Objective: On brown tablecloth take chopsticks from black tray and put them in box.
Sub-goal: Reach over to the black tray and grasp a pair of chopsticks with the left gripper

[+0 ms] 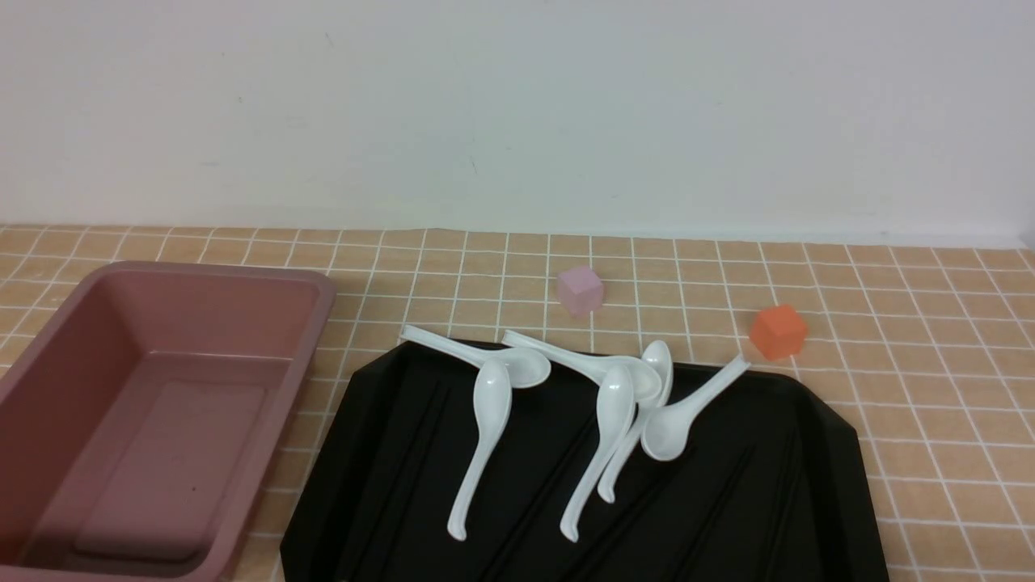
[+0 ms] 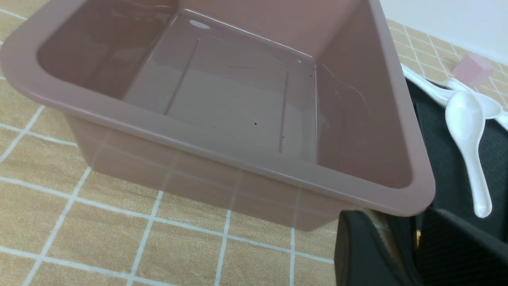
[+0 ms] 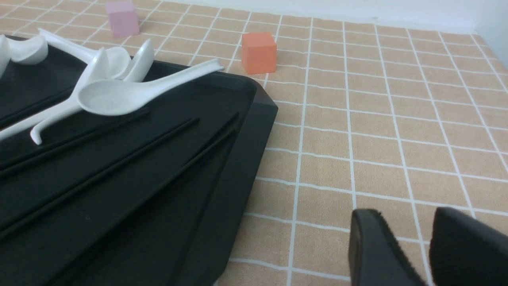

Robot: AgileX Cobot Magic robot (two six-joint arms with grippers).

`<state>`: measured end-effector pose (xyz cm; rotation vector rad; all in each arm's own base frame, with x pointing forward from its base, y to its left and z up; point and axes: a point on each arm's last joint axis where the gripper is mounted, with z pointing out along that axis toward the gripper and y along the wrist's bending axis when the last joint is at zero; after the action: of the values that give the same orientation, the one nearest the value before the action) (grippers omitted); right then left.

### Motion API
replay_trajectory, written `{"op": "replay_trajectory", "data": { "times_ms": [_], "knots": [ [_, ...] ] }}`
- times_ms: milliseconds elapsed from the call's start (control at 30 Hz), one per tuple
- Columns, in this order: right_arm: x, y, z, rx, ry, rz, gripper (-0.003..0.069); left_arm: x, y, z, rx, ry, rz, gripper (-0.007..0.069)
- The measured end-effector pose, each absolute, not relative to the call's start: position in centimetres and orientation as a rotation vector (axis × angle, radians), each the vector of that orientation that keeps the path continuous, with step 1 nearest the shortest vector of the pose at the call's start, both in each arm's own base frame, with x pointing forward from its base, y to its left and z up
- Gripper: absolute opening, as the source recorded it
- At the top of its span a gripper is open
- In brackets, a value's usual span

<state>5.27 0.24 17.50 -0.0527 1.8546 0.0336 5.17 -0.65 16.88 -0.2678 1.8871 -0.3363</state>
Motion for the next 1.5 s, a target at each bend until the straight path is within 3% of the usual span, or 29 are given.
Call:
{"op": "replay_trajectory", "data": {
  "times_ms": [233, 367, 600, 700, 1100, 1200, 1333, 1367, 1433, 1500],
  "knots": [
    [5.3, 0.2, 17.5, -0.053, 1.855, 0.034, 0.0239, 5.2, -0.7, 16.9, -0.278, 1.886, -0.349, 0.0238],
    [5.3, 0.2, 17.5, -0.053, 1.855, 0.034, 0.0239, 5.1, -1.1, 16.9, -0.408, 1.873, -0.502, 0.0238],
    [5.3, 0.2, 17.5, -0.053, 1.855, 0.034, 0.0239, 5.0, -2.9, 18.1, -1.155, 1.615, -1.375, 0.0239],
    [5.3, 0.2, 17.5, -0.053, 1.855, 0.034, 0.0239, 5.0, -3.0, 18.5, -1.244, 1.53, -1.494, 0.0239],
    [5.3, 0.2, 17.5, -0.053, 1.855, 0.034, 0.0239, 5.6, -1.2, 19.9, -1.202, 1.273, -1.418, 0.0239],
    [5.3, 0.2, 17.5, -0.053, 1.855, 0.034, 0.0239, 5.3, -0.9, 21.9, -1.11, 1.223, -1.382, 0.0227],
    [5.3, 0.2, 17.5, -0.053, 1.855, 0.034, 0.0239, 4.3, -0.6, 27.0, -0.864, 1.156, -1.246, 0.0127],
    [5.3, 0.2, 17.5, -0.053, 1.855, 0.034, 0.0239, 4.3, -0.7, 28.8, -0.794, 1.19, -1.194, 0.0072],
    [5.3, 0.2, 17.5, -0.053, 1.855, 0.034, 0.0239, 5.1, -1.4, 30.5, -0.699, 1.325, -1.114, 0.0003],
    [5.3, 0.2, 17.5, -0.053, 1.855, 0.034, 0.0239, 6.7, -2.6, 31.3, -0.606, 1.549, -1.049, -0.0013]
  ]
}}
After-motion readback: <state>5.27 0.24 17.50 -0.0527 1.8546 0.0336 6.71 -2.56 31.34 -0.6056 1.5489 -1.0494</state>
